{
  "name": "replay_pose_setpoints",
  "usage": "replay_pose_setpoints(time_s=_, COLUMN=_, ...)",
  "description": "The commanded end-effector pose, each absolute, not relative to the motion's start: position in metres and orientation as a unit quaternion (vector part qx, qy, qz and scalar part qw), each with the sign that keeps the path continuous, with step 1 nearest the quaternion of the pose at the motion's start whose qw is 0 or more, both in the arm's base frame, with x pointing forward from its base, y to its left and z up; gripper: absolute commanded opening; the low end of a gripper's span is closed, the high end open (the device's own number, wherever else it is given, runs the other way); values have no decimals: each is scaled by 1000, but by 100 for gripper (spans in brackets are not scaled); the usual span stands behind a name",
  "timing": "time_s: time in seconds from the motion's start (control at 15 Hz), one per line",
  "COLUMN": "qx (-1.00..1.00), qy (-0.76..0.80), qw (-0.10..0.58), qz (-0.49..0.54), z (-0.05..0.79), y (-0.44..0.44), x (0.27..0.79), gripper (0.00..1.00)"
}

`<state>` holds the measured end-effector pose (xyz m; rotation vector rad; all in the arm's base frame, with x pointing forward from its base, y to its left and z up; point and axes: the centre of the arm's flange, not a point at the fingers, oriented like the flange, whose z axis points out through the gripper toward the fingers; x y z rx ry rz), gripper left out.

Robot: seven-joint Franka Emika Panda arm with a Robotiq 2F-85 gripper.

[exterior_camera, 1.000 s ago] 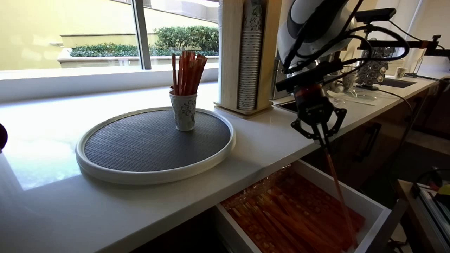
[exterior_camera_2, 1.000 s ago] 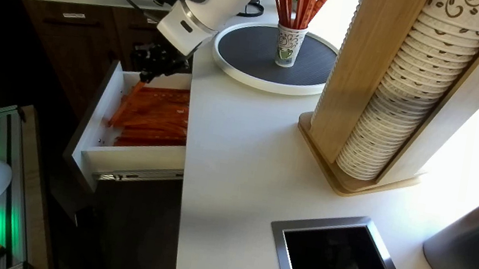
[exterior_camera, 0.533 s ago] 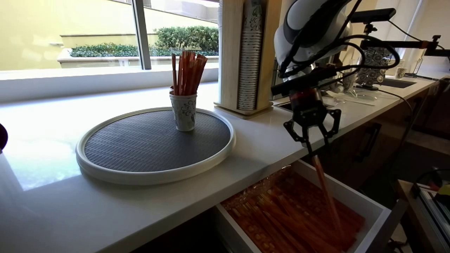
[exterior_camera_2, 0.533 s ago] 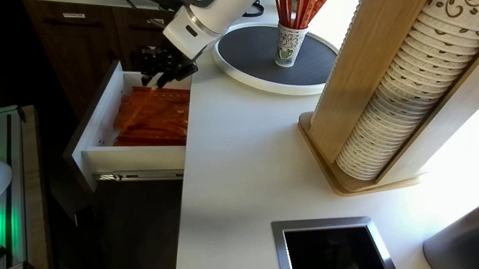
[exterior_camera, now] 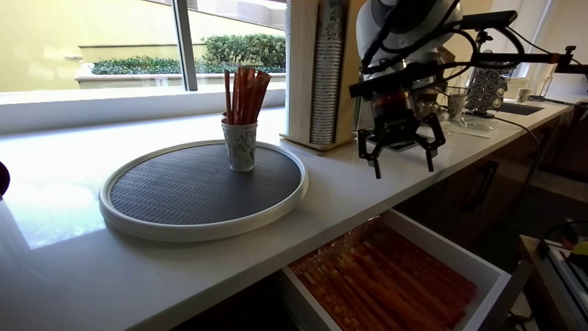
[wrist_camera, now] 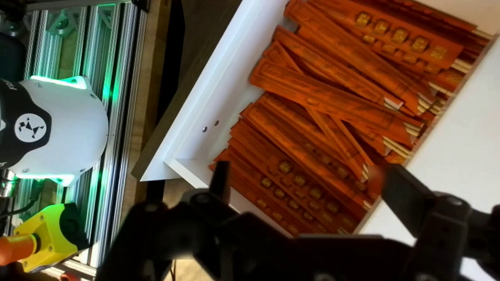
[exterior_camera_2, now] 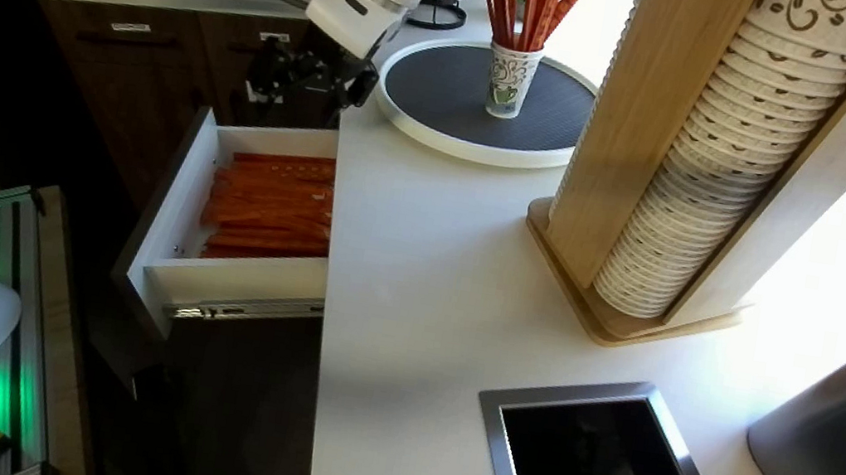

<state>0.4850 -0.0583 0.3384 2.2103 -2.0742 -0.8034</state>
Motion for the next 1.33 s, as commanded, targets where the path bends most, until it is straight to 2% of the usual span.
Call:
replay_pose_setpoints(time_s=0.0, qx=770, qy=-598, qw=17, qz=-223, z=391, y=-33, x=475, gripper=100)
replay_pose_setpoints(time_s=0.2, qx=811, qy=-550, qw=59, qz=-190, z=454, y=1, x=456, gripper=100)
replay_pose_setpoints(time_s=0.4, qx=832, qy=-517, qw=132, qz=-153, z=524, y=26, x=428, gripper=100)
replay_pose_setpoints(time_s=0.73, qx=868, qy=-433, qw=222, qz=-99, z=635, y=20, x=390, gripper=100)
replay_pose_setpoints(time_s=0.93, qx=897, qy=-369, qw=237, qz=-58, z=694, y=-6, x=379, gripper=100)
replay_pose_setpoints(time_s=1.0, qx=881, qy=-409, qw=228, qz=-71, z=663, y=12, x=379, gripper=100)
replay_pose_setpoints(time_s=1.27, qx=894, qy=-382, qw=227, qz=-52, z=690, y=-2, x=375, gripper=100)
